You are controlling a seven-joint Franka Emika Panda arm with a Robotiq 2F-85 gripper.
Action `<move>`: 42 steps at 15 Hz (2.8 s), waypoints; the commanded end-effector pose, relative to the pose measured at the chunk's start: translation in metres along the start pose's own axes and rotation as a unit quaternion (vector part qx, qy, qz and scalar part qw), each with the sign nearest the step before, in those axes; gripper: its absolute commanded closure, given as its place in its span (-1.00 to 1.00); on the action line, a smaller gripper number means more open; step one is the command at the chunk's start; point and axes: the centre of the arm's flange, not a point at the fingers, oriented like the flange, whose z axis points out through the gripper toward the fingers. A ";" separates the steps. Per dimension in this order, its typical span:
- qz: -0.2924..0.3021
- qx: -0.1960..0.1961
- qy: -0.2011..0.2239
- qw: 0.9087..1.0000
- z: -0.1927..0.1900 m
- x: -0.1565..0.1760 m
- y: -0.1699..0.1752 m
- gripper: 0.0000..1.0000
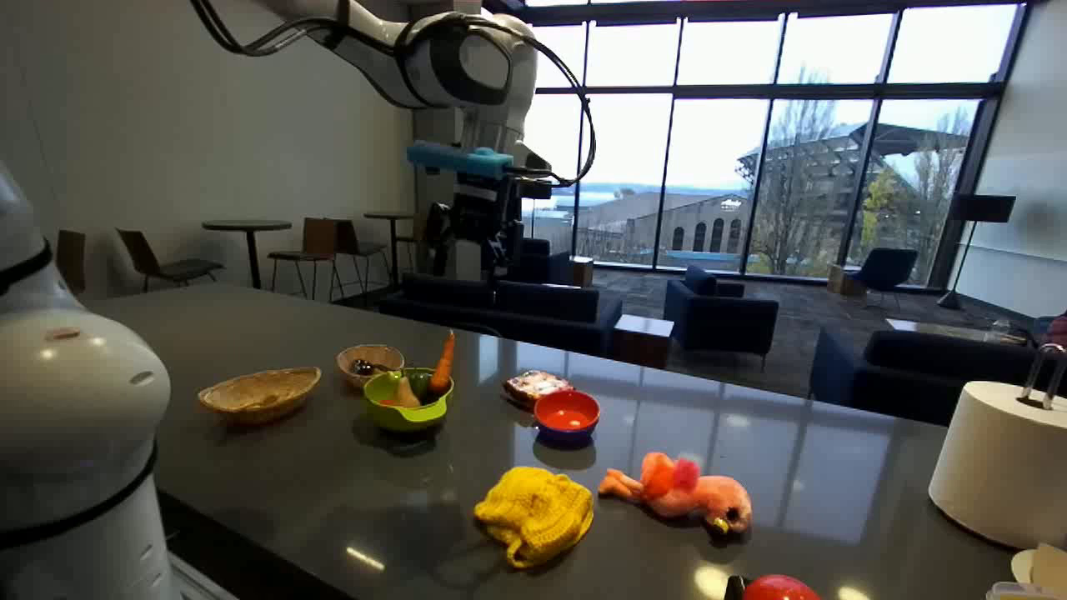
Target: Press on the big orange button
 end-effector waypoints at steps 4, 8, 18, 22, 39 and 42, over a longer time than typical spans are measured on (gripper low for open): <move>0.000 0.000 0.001 1.000 0.000 0.000 0.000 -1.00; 0.001 -0.006 0.005 1.000 0.000 0.001 0.001 -1.00; 0.001 -0.035 0.072 0.997 -0.001 0.021 0.067 -1.00; 0.033 -0.046 0.097 0.994 -0.005 0.032 0.102 -1.00; 0.139 -0.016 0.141 0.980 -0.024 0.035 0.152 -1.00; 0.139 -0.017 0.141 0.980 -0.024 0.035 0.152 -1.00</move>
